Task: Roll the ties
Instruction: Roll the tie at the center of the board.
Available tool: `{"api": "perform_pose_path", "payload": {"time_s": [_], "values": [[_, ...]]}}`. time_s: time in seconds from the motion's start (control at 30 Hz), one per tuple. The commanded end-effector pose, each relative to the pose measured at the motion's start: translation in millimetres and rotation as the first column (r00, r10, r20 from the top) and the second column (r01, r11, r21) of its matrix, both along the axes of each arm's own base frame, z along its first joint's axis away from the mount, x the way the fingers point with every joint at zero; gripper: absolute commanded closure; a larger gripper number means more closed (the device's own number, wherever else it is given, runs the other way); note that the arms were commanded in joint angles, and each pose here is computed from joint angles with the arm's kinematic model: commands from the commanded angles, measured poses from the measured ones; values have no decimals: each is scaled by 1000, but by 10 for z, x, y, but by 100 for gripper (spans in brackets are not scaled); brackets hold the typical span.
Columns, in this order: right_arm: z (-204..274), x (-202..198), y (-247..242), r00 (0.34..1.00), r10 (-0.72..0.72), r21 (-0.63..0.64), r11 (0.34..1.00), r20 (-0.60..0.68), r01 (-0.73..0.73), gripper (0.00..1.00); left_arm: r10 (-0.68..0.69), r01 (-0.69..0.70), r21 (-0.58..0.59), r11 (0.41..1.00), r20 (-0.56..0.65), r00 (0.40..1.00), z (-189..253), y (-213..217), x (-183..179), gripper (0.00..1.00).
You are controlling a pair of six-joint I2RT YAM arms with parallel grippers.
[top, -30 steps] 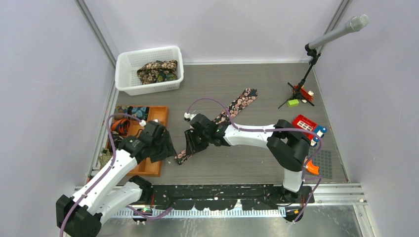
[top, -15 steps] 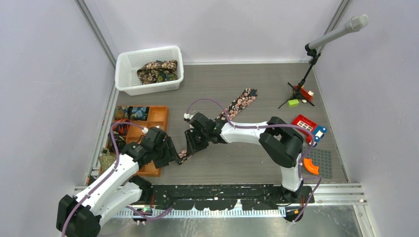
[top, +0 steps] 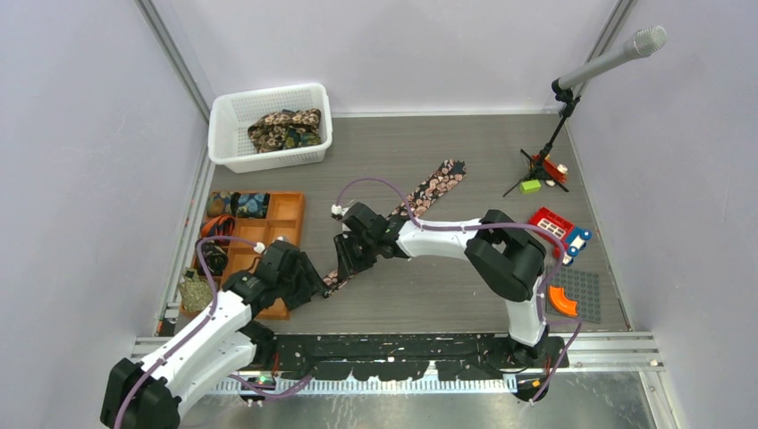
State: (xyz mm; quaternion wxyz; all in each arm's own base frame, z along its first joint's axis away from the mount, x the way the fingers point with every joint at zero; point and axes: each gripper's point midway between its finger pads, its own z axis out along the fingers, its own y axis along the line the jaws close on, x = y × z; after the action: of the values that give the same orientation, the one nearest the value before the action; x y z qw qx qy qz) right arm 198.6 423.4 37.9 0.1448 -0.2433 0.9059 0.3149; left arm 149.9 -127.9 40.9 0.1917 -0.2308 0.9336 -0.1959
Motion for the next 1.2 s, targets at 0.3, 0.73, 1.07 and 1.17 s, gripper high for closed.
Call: {"api": "perform_pose_path", "payload": {"time_s": [0.3,0.73,1.07,1.17], "values": [[3,119,83,1000,22,23,999,15,-23,69,190,-172,-126,977,144,971,132,4,246,39],[-66,122,85,1000,27,18,999,3,-27,70,236,-219,-141,965,112,965,-16,-20,285,43],[-92,105,63,1000,28,14,1000,-2,-28,70,256,-245,-128,961,79,964,-189,-46,274,55],[-95,100,60,1000,27,16,1000,-3,-27,70,260,-249,-126,960,82,962,-223,-54,282,61]]}}
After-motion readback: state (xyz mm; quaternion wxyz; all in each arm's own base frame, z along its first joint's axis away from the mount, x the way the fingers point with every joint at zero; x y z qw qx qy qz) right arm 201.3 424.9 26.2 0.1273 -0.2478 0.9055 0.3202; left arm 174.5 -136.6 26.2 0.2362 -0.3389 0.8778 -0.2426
